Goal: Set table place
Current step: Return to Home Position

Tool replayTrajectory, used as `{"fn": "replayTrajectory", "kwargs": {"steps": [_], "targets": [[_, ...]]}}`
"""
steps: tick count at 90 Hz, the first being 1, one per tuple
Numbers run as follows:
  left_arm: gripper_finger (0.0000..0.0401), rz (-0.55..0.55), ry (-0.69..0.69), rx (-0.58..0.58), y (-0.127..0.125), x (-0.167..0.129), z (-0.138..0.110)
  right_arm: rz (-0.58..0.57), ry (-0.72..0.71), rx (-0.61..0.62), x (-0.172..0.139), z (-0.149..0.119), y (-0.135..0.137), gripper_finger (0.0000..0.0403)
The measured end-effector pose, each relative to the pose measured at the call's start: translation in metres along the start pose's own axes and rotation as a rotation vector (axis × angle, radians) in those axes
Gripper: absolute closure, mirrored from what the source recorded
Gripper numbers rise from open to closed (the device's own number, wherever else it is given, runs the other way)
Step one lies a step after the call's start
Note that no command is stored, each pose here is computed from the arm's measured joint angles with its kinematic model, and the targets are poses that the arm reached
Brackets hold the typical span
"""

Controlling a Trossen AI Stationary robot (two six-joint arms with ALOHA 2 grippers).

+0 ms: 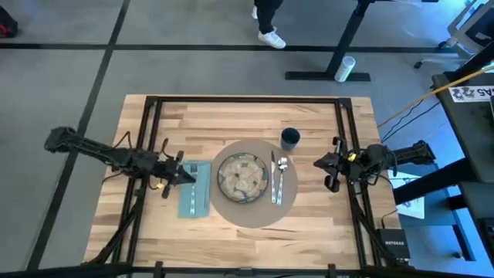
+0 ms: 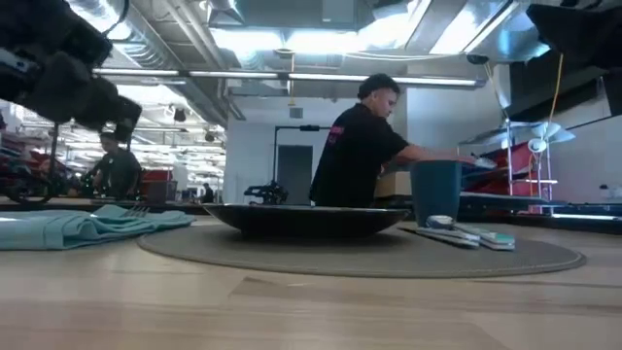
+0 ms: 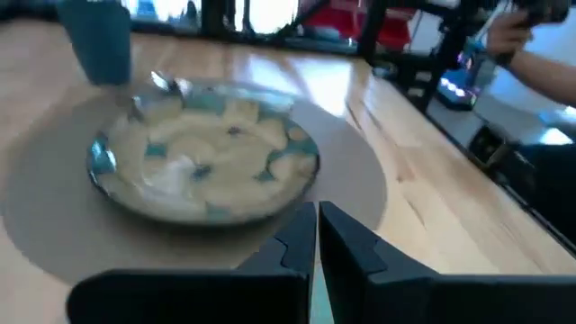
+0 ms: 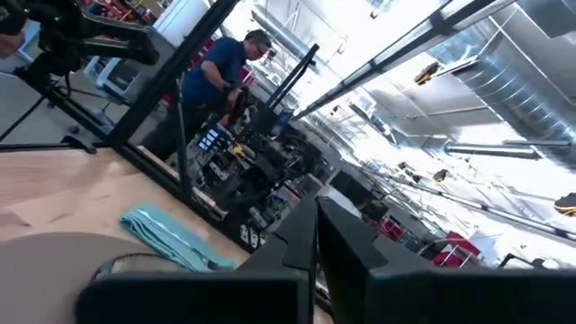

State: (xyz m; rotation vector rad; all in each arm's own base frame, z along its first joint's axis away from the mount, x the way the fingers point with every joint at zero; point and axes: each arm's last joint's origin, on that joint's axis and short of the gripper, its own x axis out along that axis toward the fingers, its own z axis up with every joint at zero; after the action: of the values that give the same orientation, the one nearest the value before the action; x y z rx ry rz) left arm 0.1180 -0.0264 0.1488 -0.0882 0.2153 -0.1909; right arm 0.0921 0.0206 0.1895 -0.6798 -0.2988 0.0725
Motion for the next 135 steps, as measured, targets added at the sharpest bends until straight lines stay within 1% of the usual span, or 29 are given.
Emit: {"fn": "replayTrajectory", "kwargs": {"steps": [7, 12, 23, 29, 36, 47, 54, 65, 76, 86, 97, 104, 109, 117, 123, 129, 135], "targets": [[0.0401, -0.075, -0.052, 0.05, -0.003, -0.004, 0.005, 0.013, 0.015, 0.016, 0.0, -0.001, 0.001, 0.0403], [0.0401, -0.096, -0.078, 0.073, -0.004, -0.007, 0.007, 0.024, 0.028, 0.027, 0.0, -0.003, 0.002, 0.0403], [0.0401, -0.073, -0.071, 0.074, -0.002, -0.015, 0.004, 0.027, 0.032, 0.03, 0.0, -0.003, 0.003, 0.0403], [0.0401, -0.062, -0.124, 0.071, -0.002, -0.02, 0.007, 0.034, 0.04, 0.029, 0.0, -0.004, 0.003, 0.0403], [0.0401, -0.064, -0.175, 0.114, -0.003, -0.024, 0.011, 0.05, 0.073, 0.038, 0.0, -0.007, 0.005, 0.0403], [0.0401, -0.02, -0.206, 0.17, -0.001, -0.027, 0.013, 0.045, 0.161, 0.048, -0.001, -0.012, 0.008, 0.0403], [0.0401, 0.005, -0.205, 0.169, 0.001, -0.027, 0.013, 0.013, 0.259, 0.059, -0.002, -0.018, 0.01, 0.0403], [0.0401, 0.049, -0.204, 0.161, 0.006, -0.027, 0.014, -0.05, 0.315, 0.105, -0.001, -0.02, 0.009, 0.0403], [0.0401, 0.079, -0.207, 0.106, 0.009, -0.027, 0.014, -0.045, 0.318, 0.09, -0.001, -0.02, 0.009, 0.0403], [0.0401, 0.084, -0.21, 0.038, 0.01, -0.027, 0.014, -0.019, 0.296, 0.152, -0.001, -0.02, 0.01, 0.0403], [0.0401, 0.077, -0.213, -0.034, 0.01, -0.027, 0.014, -0.01, 0.293, 0.156, -0.001, -0.02, 0.011, 0.0403], [0.0401, 0.079, -0.212, -0.018, 0.01, -0.027, 0.014, -0.01, 0.293, 0.156, -0.001, -0.02, 0.011, 0.0403], [0.0401, 0.087, -0.211, 0.04, 0.01, -0.027, 0.014, -0.01, 0.292, 0.155, -0.001, -0.02, 0.011, 0.0403], [0.0401, 0.122, -0.21, 0.107, 0.011, -0.027, 0.014, -0.044, 0.316, 0.056, -0.001, -0.02, 0.009, 0.0403], [0.0401, 0.192, -0.219, 0.119, 0.015, -0.028, 0.015, -0.094, 0.359, 0.015, -0.001, -0.021, 0.007, 0.0403], [0.0401, 0.28, -0.231, 0.103, 0.02, -0.029, 0.017, -0.168, 0.405, -0.021, -0.002, -0.022, 0.004, 0.0403], [0.0401, 0.347, -0.237, 0.077, 0.026, -0.031, 0.017, -0.213, 0.413, -0.065, -0.002, -0.02, 0.001, 0.0403]]}}
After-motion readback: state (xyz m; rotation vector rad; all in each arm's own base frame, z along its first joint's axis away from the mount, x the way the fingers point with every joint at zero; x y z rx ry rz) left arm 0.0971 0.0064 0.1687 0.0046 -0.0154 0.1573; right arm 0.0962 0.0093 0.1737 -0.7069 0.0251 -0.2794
